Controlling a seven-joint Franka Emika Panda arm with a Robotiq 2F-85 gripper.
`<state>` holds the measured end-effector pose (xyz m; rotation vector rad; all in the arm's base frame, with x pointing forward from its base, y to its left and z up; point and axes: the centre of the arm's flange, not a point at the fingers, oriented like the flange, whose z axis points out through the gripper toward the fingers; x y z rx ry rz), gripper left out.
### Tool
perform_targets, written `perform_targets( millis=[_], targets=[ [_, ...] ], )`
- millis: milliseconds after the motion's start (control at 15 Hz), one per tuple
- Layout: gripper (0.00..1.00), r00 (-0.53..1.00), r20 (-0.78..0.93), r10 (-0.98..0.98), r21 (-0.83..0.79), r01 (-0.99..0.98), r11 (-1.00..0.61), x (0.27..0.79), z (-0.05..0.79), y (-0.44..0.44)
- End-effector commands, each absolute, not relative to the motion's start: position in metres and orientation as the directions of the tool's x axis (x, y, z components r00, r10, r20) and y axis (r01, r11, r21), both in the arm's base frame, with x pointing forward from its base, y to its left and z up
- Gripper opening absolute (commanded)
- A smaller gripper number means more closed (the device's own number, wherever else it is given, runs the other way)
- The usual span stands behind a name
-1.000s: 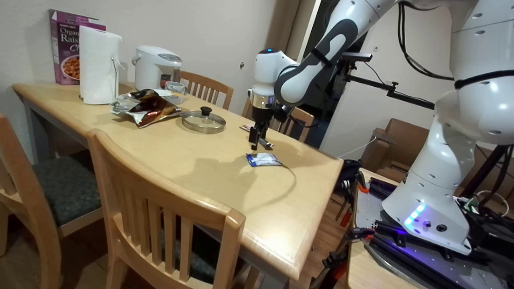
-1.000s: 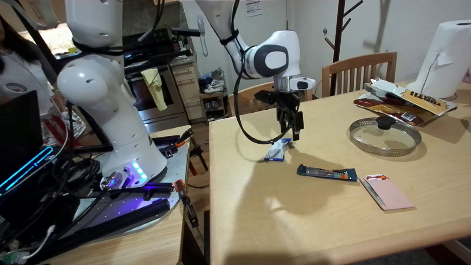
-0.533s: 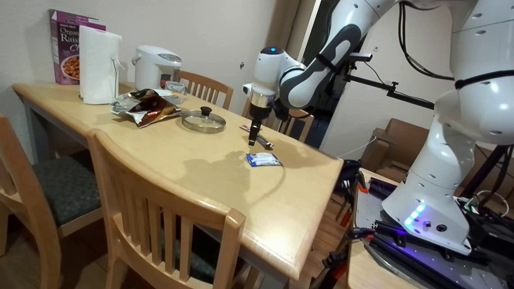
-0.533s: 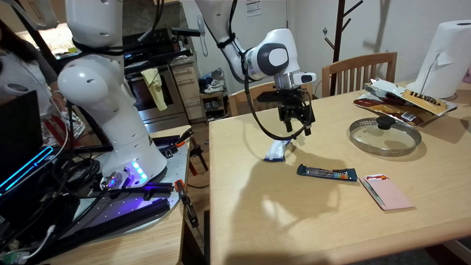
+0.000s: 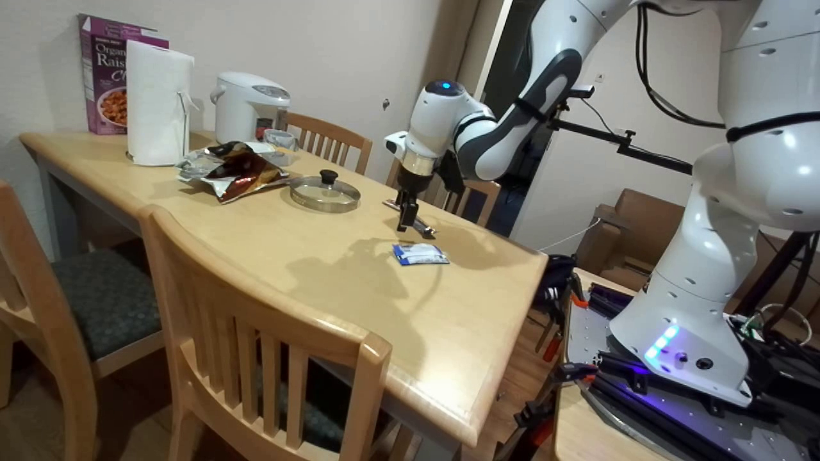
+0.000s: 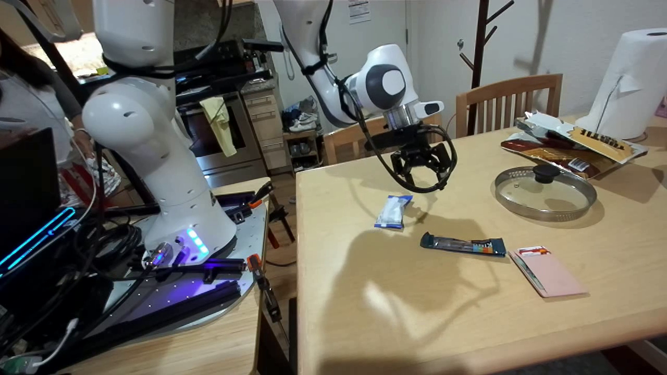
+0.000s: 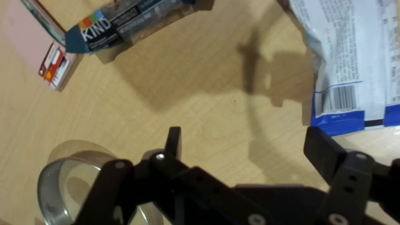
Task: Move the white and blue packet backwards
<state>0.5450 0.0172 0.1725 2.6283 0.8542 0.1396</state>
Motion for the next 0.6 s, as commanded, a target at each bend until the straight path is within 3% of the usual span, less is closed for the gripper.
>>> perform_targets(
  millis=[0, 533],
  targets=[
    [1.00, 0.775, 0.032, 0.631, 0.480, 0.542, -0.690, 0.5361, 0.1741, 0.0105],
    [1.00, 0.724, 0.052, 0.688, 0.383, 0.622, -0.683, 0.5432, 0.1802, 0.0121]
  ],
)
